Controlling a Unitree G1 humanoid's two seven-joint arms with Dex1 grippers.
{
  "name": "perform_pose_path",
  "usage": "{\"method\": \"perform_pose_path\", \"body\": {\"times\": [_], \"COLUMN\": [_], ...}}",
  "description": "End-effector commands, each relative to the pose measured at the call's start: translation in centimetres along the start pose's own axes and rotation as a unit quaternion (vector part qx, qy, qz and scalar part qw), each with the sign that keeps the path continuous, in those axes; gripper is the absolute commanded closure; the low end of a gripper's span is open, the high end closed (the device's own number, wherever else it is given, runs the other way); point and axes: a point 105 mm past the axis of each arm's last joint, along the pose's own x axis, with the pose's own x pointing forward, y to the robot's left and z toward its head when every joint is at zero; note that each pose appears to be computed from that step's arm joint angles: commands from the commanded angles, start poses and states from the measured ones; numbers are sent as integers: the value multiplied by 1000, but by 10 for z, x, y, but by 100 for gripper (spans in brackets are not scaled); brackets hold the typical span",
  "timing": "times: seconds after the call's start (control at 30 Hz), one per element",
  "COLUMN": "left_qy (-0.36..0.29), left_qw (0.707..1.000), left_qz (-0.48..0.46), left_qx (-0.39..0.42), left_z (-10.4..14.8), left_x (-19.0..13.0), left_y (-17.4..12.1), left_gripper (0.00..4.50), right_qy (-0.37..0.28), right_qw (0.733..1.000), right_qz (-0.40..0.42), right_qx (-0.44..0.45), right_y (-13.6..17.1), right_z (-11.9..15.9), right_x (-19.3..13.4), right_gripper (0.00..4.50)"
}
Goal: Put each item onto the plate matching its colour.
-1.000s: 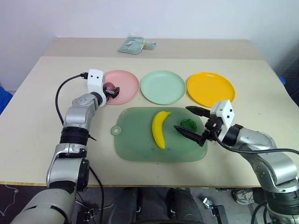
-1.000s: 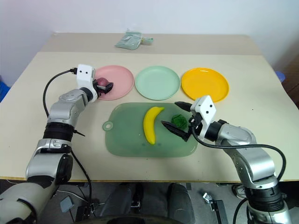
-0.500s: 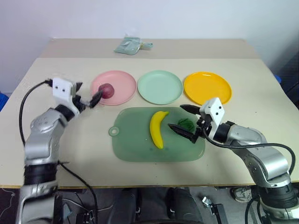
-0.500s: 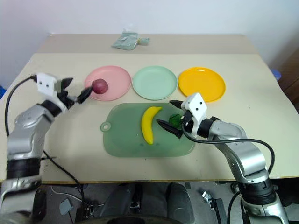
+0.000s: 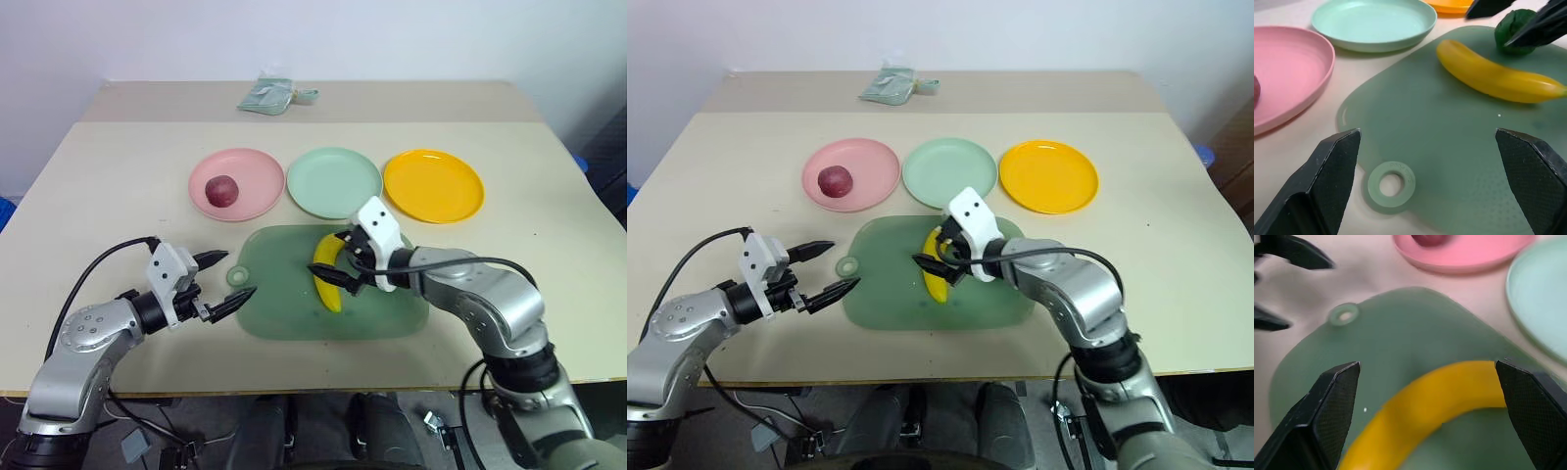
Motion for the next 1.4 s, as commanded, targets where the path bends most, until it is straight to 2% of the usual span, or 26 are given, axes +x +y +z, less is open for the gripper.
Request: {"method": "perform_pose_path", "body": {"times": [0.03,0.27,0.57,0.67,0.8,0.83,1.0,1.1,1.2,1.4], "left_qy": [-18,-28,-32,-36,-39,-39,-39,-42,-43,-49], "left_qw": [1000,999,999,999,999,999,999,999,999,999], "left_qz": [1,6,5,5,6,7,9,8,7,-1], "left_qx": [22,20,19,19,21,21,21,20,20,18], "left_z": [11,10,5,7,11,12,13,16,16,18], "left_x": [-4,-3,0,1,3,3,3,4,5,11], "left_y": [1,2,0,0,-1,-1,-1,-2,-2,-5], "left_gripper": [3,3,3,0,0,0,0,0,0,0], "right_qy": [33,67,75,84,74,63,-20,-51,-80,-98], "right_qw": [999,997,996,996,996,997,994,990,989,988], "right_qz": [-23,-42,-35,-34,-24,-19,38,39,11,-94], "right_qx": [6,7,-11,-27,-39,-44,-103,-123,-125,-69], "right_y": [2,3,5,4,5,6,24,18,1,-67], "right_z": [-4,-10,-11,-14,-9,-4,31,47,63,78], "right_x": [4,10,20,23,24,23,11,2,-6,-21], "right_gripper": [0,0,0,82,286,324,335,335,335,335]}}
